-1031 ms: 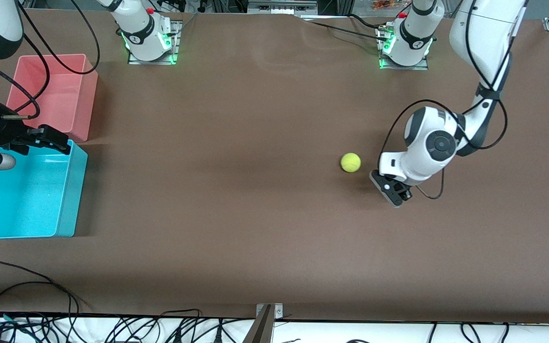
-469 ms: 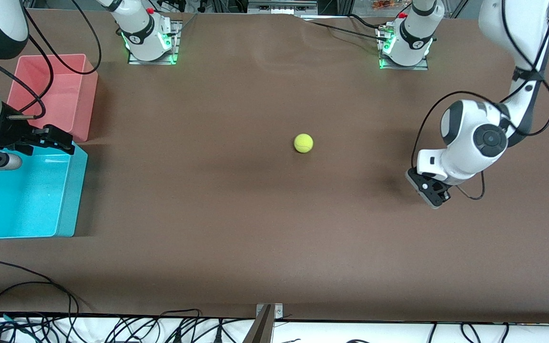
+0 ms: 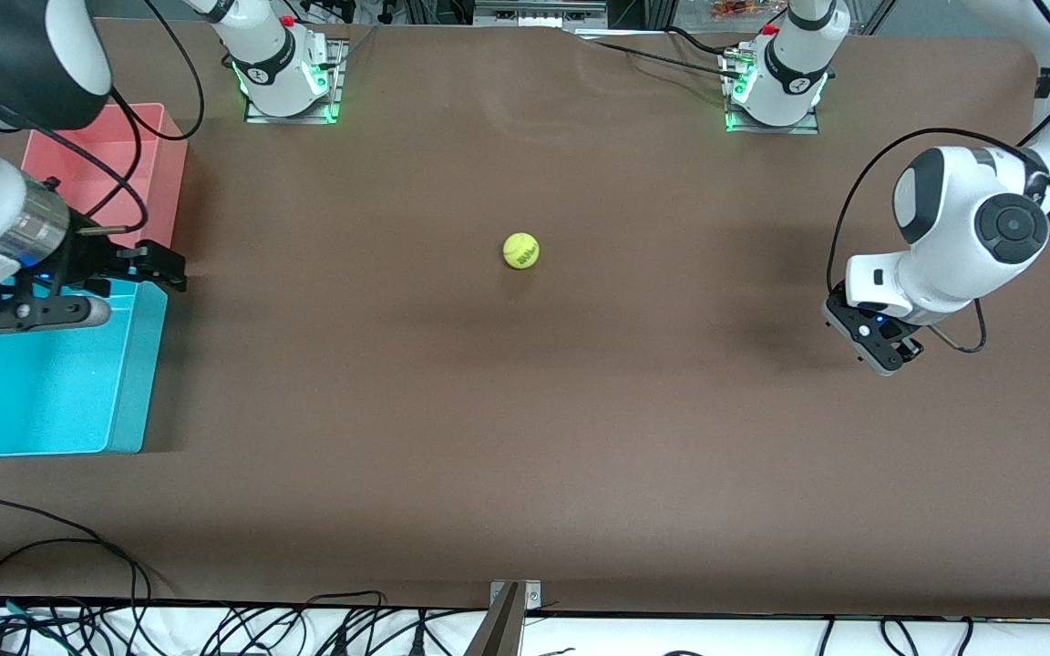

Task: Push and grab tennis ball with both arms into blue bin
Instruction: 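Push the tennis ball with the left gripper toward the table middle, then move the right gripper over the rolling ball while the left gripper withdraws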

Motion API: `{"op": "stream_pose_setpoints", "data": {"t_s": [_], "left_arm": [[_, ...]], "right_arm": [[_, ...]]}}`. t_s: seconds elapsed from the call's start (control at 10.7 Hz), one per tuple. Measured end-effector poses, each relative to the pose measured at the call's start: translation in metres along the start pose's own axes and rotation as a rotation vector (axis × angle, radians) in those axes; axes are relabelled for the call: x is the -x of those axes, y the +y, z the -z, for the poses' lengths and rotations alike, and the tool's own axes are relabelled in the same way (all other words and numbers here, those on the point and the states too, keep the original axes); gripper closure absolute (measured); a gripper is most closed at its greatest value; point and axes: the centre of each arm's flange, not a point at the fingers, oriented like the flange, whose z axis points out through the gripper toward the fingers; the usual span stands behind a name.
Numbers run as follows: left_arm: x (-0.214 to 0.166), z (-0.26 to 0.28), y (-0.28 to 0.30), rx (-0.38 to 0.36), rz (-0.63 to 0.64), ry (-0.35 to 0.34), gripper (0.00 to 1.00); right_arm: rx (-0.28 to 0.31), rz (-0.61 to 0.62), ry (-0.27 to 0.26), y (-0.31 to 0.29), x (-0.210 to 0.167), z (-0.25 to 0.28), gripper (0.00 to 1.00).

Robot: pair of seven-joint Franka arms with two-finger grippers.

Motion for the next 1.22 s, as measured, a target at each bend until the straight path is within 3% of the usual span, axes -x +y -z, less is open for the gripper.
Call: {"op": "stream_pose_setpoints", "data": {"t_s": [0.19, 0.56, 1.22], "left_arm": [[0.005, 0.011, 0.005, 0.0, 0.002, 0.0, 0.0], [0.017, 0.001, 0.012, 0.019, 0.009, -0.016, 0.0], [0.034, 0.087, 0.016, -0.09, 0.03, 0.083, 0.0]], "right_arm": [[-0.005, 0.036, 0.018, -0.022, 0.002, 0.0, 0.0], [-0.007, 0.047, 0.035, -0.029, 0.001, -0.002, 0.0], [-0.015, 0.108, 0.053, -0.071, 0.016, 0.012, 0.0]]}}
